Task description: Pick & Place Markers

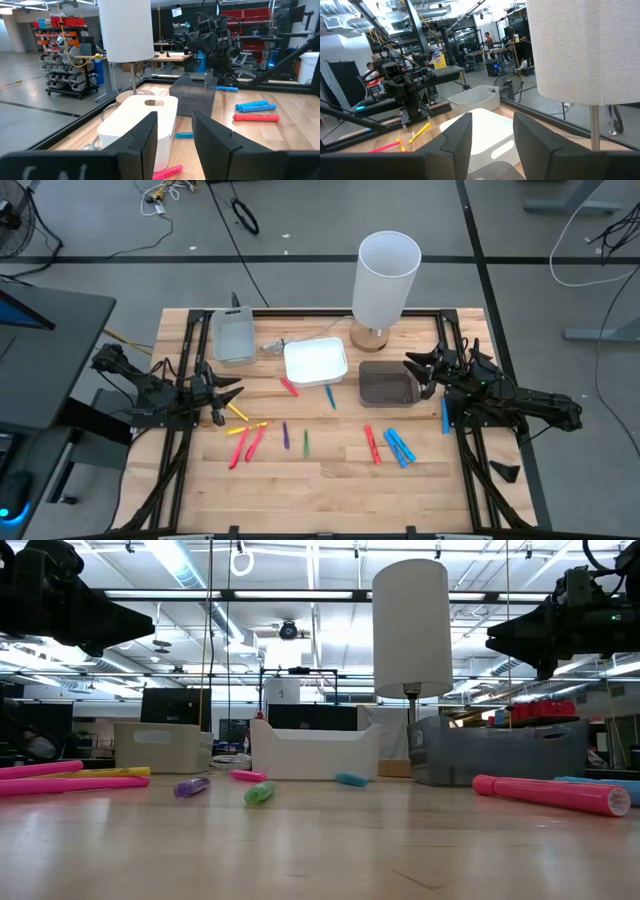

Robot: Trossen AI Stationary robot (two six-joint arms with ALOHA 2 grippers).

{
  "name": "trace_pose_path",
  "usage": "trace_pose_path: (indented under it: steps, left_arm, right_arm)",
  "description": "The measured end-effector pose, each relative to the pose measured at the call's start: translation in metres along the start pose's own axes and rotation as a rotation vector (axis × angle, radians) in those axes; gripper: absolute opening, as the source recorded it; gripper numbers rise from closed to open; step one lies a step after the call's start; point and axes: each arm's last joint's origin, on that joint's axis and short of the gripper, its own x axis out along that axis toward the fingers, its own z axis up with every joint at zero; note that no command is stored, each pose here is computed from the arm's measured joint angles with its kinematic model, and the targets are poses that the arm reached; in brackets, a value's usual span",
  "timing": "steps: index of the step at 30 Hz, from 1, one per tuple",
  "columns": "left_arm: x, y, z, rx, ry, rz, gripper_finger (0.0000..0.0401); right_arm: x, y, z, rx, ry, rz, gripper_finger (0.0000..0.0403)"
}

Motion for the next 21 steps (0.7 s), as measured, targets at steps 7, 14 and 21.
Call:
trace_pose_path:
  steps: [7, 14, 21]
  left_arm:
    - [0.0, 0.0, 0.0, 0.0, 0.0, 0.001, 0.0128]
    - [0.0, 0.0, 0.0, 0.0, 0.0, 0.0, 0.0128]
    - [0.0, 0.0, 0.0, -0.001, 0.0, 0.0, 0.0128]
  right_arm:
    - [0.0, 0.0, -0.0001, 0.0, 0.0, 0.0, 0.0143]
    - [0.0, 0.0, 0.0003, 0.0, -0.004, 0.0, 0.0143]
    - [0.0, 0.0001, 0.0008, 0.001, -0.009, -0.001, 0.0143]
